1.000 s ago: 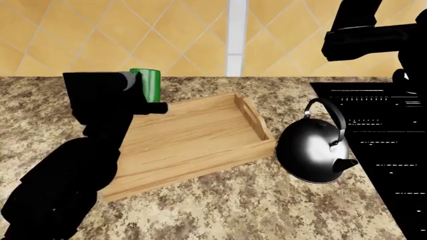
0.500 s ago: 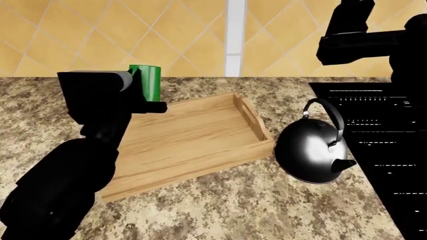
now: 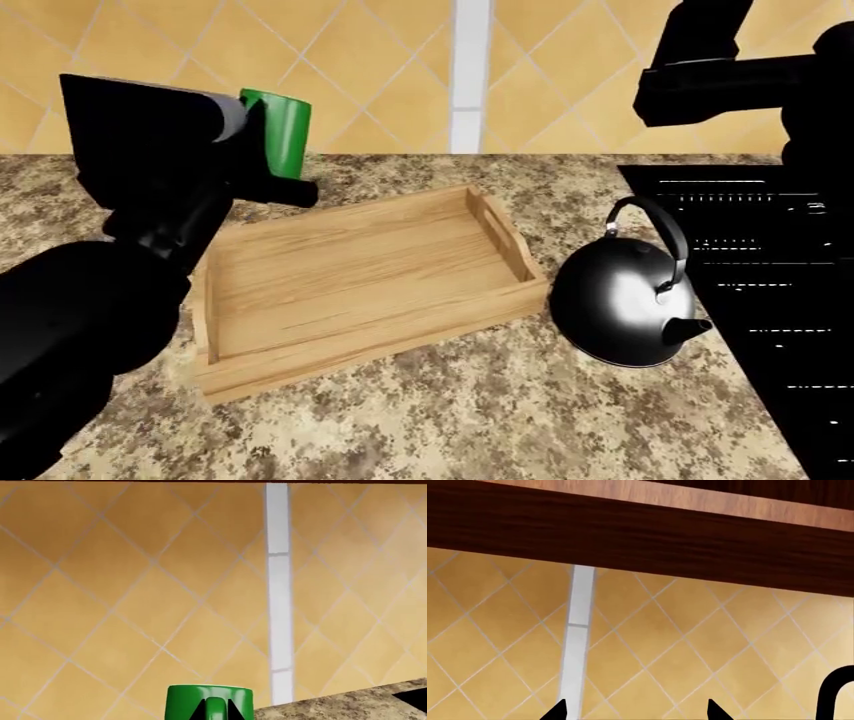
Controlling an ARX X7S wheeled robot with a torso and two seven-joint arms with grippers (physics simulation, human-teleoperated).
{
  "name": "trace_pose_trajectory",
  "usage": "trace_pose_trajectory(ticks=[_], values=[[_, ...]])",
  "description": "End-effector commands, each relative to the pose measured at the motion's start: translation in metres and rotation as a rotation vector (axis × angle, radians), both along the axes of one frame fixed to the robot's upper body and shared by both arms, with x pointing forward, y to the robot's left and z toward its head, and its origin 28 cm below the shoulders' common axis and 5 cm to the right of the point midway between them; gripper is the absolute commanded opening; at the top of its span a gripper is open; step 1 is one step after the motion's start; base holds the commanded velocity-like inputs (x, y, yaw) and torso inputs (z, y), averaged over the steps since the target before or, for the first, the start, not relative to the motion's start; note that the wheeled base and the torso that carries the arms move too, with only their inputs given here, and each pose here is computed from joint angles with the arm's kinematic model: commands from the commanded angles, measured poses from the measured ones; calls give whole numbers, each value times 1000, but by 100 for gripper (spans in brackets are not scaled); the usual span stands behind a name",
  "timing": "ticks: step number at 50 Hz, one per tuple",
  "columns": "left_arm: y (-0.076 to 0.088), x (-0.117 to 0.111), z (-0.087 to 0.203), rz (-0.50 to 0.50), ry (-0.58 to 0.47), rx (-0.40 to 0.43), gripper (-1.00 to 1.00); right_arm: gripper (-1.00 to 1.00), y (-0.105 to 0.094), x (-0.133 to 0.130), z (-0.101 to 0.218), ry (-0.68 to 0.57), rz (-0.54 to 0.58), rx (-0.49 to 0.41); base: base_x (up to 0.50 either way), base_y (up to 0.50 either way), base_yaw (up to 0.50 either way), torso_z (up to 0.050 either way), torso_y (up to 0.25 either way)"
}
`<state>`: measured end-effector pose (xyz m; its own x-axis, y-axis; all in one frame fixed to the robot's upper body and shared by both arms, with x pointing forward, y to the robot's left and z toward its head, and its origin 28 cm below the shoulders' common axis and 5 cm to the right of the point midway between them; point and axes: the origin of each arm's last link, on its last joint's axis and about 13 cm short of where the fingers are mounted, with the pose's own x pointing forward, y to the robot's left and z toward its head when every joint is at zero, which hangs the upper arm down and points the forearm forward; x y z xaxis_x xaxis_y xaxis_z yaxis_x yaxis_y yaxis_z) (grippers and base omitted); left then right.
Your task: Pick the kettle from the counter and place it on the tray. Then pick the mug from the cabinet and place it on the tray. Then close the cabinet doors.
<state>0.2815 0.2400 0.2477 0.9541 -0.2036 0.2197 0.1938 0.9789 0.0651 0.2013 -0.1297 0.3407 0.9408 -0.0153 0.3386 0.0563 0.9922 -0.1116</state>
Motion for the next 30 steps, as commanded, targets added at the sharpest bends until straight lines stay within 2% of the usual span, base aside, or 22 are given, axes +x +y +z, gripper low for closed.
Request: trace_pose_trajectory(ticks=[1, 6, 11, 18, 30], values=[[7, -3, -17, 16, 44, 65, -100, 100, -1, 1, -1, 2, 0, 4, 0, 0, 0, 0, 0], [11, -5, -31, 24, 58, 76, -100, 100, 0, 2, -3, 5, 0, 6, 0, 0, 0, 0, 0], [17, -6, -45, 62, -1, 77, -100, 100, 0, 2, -4, 6, 1, 8, 0, 0, 0, 0, 0], [16, -9, -61, 60, -54, 77, -100, 100, 0, 3, -6, 9, 2, 11, 0, 0, 0, 0, 0], [14, -11, -81, 46, -25, 82, -100, 100, -1, 6, -9, 15, 1, 16, 0, 0, 0, 0, 0]])
